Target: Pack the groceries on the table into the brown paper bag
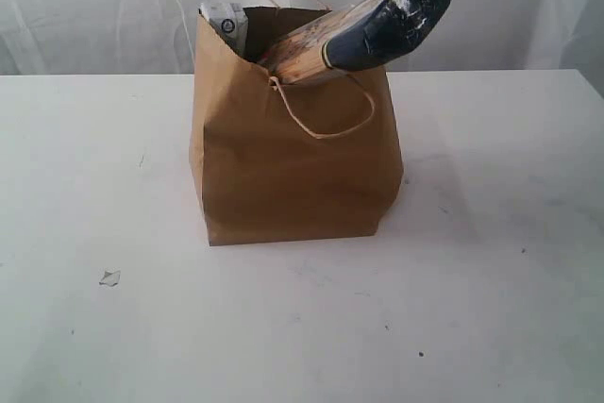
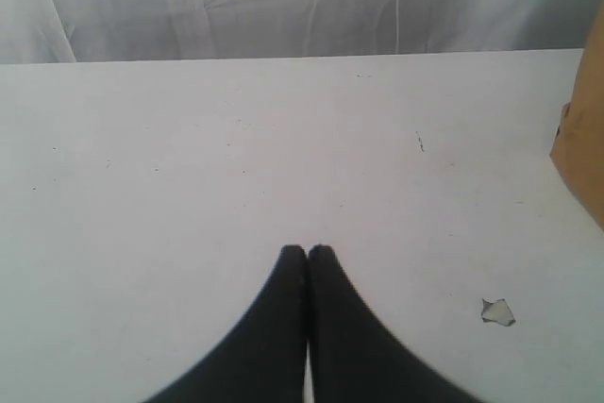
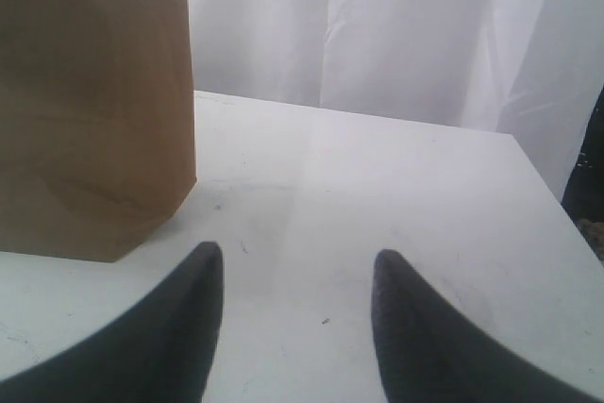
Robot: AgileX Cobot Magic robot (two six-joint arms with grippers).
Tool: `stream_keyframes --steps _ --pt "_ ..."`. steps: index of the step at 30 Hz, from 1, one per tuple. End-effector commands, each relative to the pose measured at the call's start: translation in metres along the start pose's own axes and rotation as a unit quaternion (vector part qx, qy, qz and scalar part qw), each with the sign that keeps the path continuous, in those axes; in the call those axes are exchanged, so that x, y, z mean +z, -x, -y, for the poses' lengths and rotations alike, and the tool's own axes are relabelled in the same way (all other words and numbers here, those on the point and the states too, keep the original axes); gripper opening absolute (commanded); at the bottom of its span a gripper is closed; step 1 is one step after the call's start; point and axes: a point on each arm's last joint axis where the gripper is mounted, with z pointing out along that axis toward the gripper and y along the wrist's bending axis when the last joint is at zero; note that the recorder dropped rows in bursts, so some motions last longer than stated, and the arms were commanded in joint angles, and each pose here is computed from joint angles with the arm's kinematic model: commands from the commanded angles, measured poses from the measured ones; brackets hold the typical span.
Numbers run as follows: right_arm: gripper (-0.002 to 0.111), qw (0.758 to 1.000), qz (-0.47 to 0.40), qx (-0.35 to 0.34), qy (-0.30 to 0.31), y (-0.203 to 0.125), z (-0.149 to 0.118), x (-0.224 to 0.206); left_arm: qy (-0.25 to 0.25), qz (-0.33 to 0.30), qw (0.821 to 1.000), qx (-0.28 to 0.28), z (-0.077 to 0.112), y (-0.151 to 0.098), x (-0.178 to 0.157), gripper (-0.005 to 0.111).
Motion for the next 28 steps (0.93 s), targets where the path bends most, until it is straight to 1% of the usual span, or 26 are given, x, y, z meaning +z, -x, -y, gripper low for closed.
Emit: stream_keyframes --steps 1,28 --pt "0.046 1.0 0.001 -0.006 -0.004 -0.0013 0.0004 -0.0002 0.002 0.001 1.0 0.002 -0.0002 -0.0006 -0.0001 0.0" --pt "0.046 1.0 0.001 -0.008 -0.004 -0.0013 0.0004 -0.0002 0.002 0.001 1.0 0.002 -0.0002 -0.0006 -0.0001 0.0"
